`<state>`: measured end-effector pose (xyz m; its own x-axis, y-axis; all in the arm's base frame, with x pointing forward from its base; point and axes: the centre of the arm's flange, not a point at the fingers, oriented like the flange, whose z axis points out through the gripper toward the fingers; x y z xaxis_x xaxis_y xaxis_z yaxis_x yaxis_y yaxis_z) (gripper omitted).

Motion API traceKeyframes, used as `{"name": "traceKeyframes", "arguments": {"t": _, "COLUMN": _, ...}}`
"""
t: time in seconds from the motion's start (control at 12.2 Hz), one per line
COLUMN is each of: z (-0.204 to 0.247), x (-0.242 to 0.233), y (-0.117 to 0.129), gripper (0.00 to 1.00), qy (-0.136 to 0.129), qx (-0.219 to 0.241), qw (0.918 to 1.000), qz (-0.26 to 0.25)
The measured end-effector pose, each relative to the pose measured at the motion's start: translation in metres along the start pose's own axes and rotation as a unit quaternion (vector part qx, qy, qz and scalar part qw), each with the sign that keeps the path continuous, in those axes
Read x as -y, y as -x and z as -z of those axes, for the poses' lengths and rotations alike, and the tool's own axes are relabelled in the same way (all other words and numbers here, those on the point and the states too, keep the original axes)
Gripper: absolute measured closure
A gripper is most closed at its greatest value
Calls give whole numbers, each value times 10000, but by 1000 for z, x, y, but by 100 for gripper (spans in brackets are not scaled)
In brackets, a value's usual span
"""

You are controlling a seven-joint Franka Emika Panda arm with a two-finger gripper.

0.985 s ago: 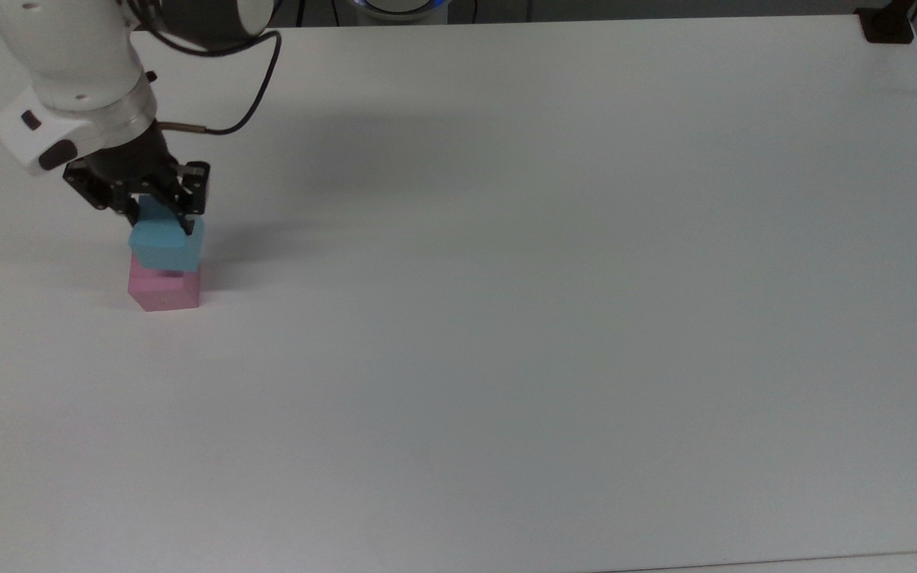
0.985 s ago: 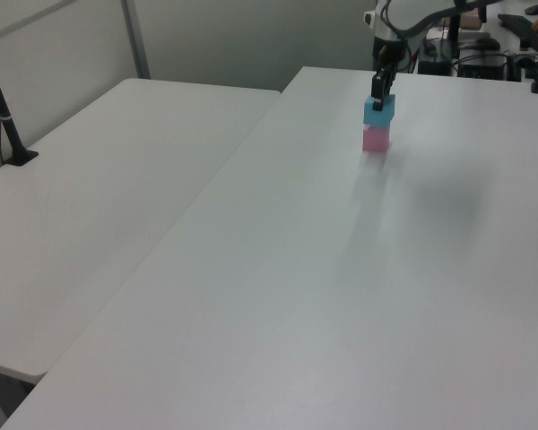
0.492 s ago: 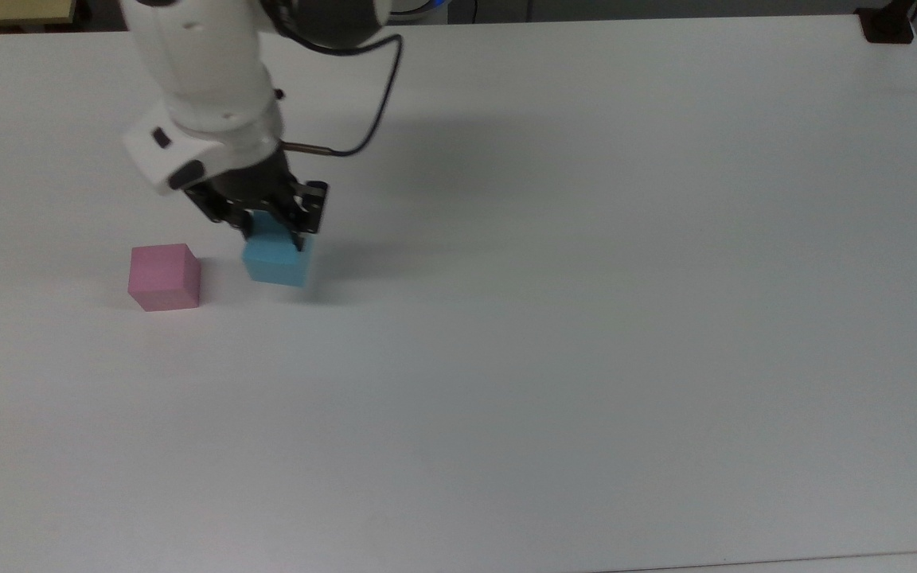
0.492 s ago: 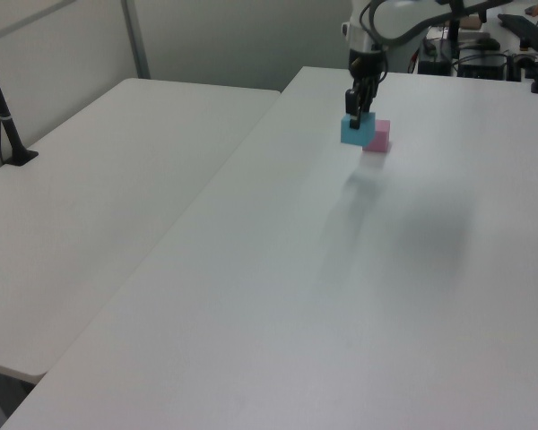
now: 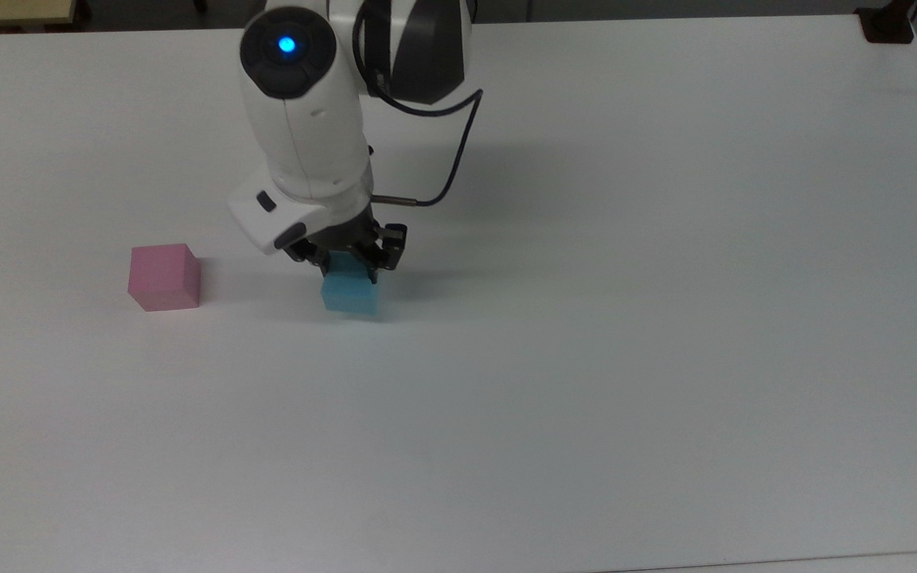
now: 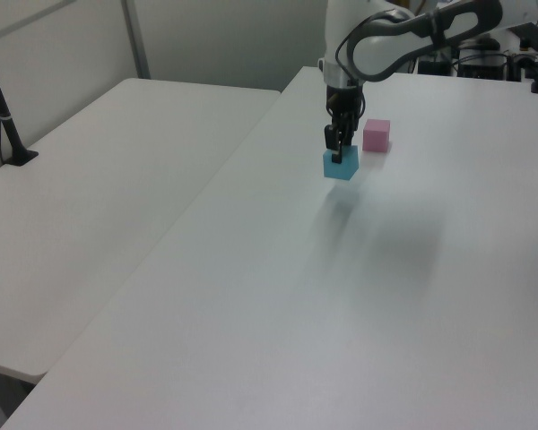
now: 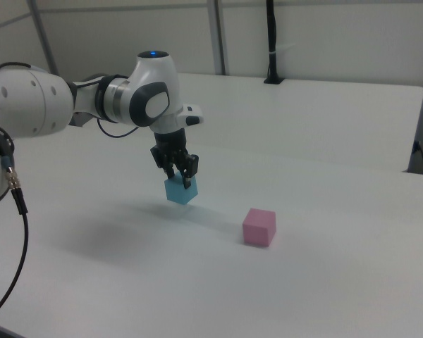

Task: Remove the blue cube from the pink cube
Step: 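Lift the light blue cube off the pink cube and carry it aside, then lower the light blue cube onto the table and open the gripper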

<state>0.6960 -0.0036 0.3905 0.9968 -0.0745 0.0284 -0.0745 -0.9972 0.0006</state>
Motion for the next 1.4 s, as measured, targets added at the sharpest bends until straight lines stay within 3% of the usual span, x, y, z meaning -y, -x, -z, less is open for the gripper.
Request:
{"name": "traceKeyframes", "arguments": {"t": 0.25, "z": -19, "x": 16, "y": -7, "gripper": 48, "qy": -25, "qx": 19, "qw": 10000, "qz": 38}}
{"name": "traceKeyframes", "arguments": {"t": 0.82, "z": -46, "x": 28, "y": -25, "gripper": 48, "qy": 136, "qx": -438, "qw": 9989, "qz": 25}}
{"name": "traceKeyframes", "arguments": {"t": 0.9, "z": -46, "x": 28, "y": -26, "gripper": 44, "qy": 142, "qx": -442, "qw": 9989, "qz": 30}}
{"name": "traceKeyframes", "arguments": {"t": 1.15, "z": -54, "x": 27, "y": -26, "gripper": 7, "qy": 217, "qx": -403, "qw": 9989, "qz": 65}}
{"name": "traceKeyframes", "arguments": {"t": 1.23, "z": -54, "x": 27, "y": -26, "gripper": 1, "qy": 224, "qx": -407, "qw": 9989, "qz": 66}}
{"name": "traceKeyframes", "arguments": {"t": 1.4, "z": -47, "x": 25, "y": -29, "gripper": 0, "qy": 220, "qx": -473, "qw": 9986, "qz": 48}}
